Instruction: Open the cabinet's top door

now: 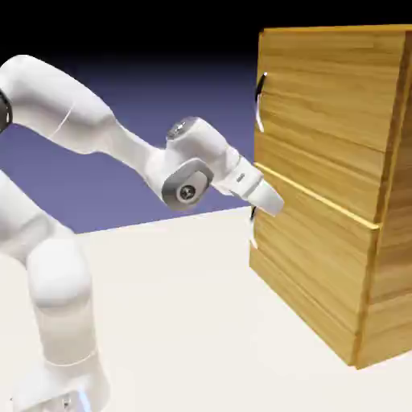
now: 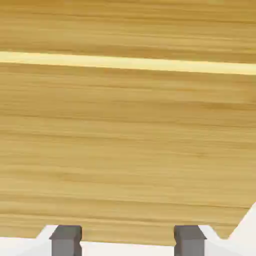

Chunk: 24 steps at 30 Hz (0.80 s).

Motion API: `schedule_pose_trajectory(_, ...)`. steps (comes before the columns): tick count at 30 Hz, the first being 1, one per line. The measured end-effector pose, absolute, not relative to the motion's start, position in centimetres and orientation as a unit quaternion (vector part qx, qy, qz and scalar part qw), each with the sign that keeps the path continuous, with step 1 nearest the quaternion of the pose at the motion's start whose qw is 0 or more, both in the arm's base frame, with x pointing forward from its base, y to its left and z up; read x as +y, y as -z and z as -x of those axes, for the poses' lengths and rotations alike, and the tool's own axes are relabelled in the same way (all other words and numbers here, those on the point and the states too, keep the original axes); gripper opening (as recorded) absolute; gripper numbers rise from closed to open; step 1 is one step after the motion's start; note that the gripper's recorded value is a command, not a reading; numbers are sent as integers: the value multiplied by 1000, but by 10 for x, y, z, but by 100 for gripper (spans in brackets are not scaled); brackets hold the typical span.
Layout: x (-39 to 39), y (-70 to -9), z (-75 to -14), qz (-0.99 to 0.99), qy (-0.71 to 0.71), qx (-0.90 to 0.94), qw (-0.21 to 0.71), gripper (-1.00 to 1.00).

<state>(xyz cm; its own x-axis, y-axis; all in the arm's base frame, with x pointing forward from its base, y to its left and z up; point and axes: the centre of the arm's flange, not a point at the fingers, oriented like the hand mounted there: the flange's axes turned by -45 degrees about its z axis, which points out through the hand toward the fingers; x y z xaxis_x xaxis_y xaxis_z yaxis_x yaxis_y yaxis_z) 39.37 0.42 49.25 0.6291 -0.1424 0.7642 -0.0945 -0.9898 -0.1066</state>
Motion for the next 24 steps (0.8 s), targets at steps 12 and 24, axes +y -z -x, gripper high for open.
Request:
schedule_pose_trajectory(12,33,-623,-387,717,523,392,243,0)
schedule_pose_trajectory(24,112,-689,-374,461,464,573,493,0)
